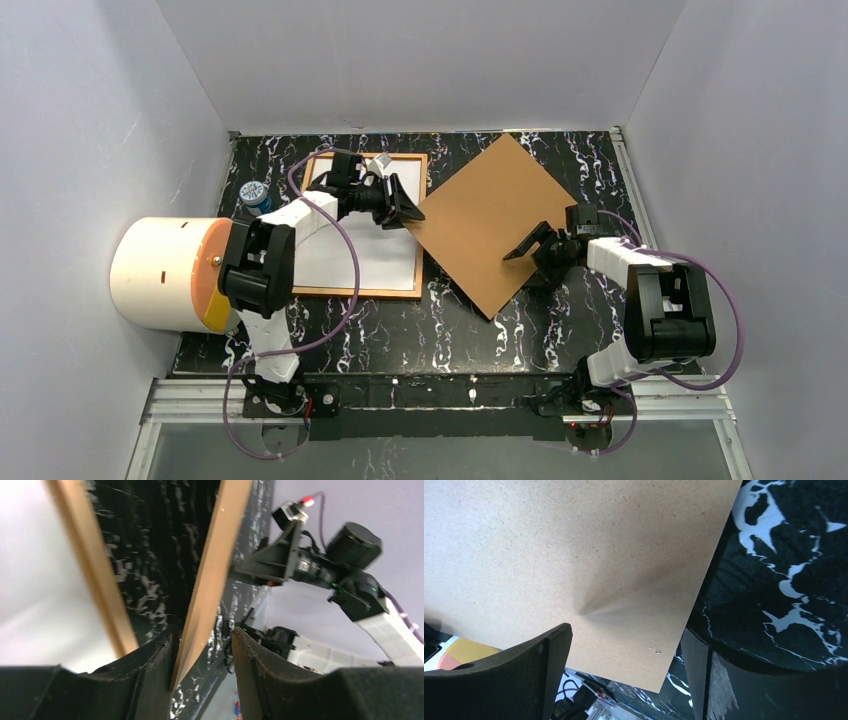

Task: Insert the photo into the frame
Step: Turn over the photo frame item at the center of the board.

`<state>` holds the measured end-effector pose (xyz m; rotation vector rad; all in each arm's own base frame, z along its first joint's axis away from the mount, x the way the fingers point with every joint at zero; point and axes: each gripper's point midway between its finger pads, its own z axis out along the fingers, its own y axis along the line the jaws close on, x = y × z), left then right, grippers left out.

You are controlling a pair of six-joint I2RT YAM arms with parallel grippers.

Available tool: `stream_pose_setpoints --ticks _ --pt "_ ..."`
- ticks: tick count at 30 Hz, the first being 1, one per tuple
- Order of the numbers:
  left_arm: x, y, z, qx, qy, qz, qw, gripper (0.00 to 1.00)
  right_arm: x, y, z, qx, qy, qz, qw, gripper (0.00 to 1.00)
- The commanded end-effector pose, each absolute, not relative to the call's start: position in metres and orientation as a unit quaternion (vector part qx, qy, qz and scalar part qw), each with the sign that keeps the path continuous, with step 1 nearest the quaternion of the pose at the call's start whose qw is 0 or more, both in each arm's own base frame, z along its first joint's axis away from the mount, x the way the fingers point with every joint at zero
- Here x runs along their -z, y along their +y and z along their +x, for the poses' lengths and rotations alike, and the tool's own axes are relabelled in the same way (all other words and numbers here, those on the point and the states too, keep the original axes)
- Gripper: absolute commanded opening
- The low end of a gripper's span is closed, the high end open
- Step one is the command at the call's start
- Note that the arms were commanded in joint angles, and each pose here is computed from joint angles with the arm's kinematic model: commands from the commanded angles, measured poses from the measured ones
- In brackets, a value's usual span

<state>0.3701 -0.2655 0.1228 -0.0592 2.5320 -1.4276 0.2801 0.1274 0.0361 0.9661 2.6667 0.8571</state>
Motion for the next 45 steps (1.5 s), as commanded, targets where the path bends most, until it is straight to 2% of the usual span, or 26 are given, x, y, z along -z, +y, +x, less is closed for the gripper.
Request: stream_pose_setpoints --ticks 1,8,18,23,30,38,45 --pt "-0.172 -0.296 0.345 0.573 0.813 0.030 0.101 0.41 0.003 0.123 0.243 -0.239 0.915 0.324 0.027 0.89" --pt "-0.190 -0.300 0.344 0.588 0.797 0.039 0.130 0.36 0.004 0.123 0.244 -0.240 0.916 0.321 0.027 0.89" --pt "-0.199 -0.292 0.357 0.547 0.813 0.050 0.194 0.01 -0.012 0.119 0.254 -0.230 0.920 0.314 0.049 0.89" --pt "-0.222 -0.287 0.371 0.521 0.813 0.058 0.254 0.00 -0.042 0.107 0.267 -0.208 0.926 0.302 0.090 0.94" --pt "-0.287 -0.285 0.391 0.497 0.782 0.103 0.362 0.00 -0.114 0.098 0.277 -0.211 0.916 0.294 0.174 0.97" --pt "-0.361 -0.308 0.371 0.455 0.715 0.219 0.483 0.00 -0.220 0.100 0.302 -0.253 0.887 0.268 0.277 0.99" --pt "-0.375 -0.333 0.352 0.384 0.683 0.298 0.545 0.00 -0.310 0.122 0.325 -0.337 0.852 0.237 0.324 0.99"
